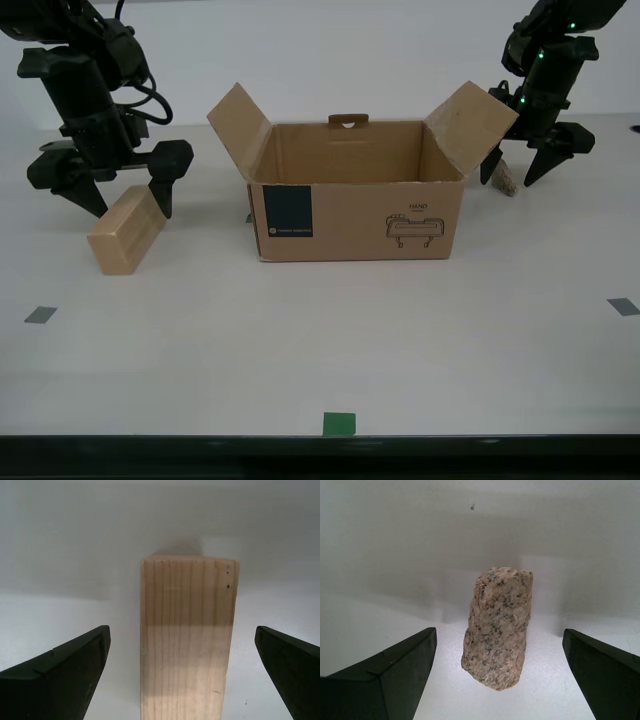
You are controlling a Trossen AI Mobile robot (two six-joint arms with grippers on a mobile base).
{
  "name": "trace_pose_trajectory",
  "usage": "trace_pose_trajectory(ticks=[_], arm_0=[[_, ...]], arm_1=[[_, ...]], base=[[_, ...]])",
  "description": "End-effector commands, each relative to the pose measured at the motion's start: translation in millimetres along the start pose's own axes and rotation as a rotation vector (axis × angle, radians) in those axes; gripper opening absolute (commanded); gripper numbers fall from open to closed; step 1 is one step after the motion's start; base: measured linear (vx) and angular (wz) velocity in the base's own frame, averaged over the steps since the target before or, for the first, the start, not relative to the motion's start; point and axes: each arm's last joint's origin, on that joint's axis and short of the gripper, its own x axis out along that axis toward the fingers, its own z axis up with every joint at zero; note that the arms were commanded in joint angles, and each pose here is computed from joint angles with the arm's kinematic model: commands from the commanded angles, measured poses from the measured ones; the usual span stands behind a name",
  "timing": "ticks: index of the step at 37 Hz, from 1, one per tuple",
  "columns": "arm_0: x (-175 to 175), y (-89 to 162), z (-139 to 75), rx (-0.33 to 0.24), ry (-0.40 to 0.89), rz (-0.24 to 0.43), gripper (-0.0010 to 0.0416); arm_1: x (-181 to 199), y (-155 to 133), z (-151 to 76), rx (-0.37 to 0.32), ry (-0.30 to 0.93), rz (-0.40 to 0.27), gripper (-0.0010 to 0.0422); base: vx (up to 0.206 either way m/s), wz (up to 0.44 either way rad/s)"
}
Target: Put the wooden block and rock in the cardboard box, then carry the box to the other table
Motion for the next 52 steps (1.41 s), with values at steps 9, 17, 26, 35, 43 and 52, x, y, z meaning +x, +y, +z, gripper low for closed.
trace_pose_trajectory(ticks=[9,17,26,35,43,52], arm_0=[[0,0,1,-0.005,-0.012,-0.003,0.035],[0,0,4,-0.016,-0.036,-0.004,0.035],[-1,0,7,-0.029,-0.072,-0.012,0.035],[-1,0,10,-0.042,-0.104,-0.017,0.035],[-1,0,11,-0.054,-0.11,-0.018,0.0349],[-1,0,11,-0.055,-0.112,-0.019,0.035]], arm_1=[[1,1,0,0.0,0.002,0.005,0.0396],[3,1,-4,0.001,0.014,0.006,0.0396],[3,1,-6,0.007,0.03,0.001,0.0396],[8,2,-13,0.007,0.057,0.006,0.0396],[10,3,-16,0.007,0.06,0.007,0.0396],[10,3,-15,0.006,0.049,0.006,0.0396]], base=[[0.0,0.0],[0.0,0.0],[0.0,0.0],[0.0,0.0],[0.0,0.0],[0.0,0.0]])
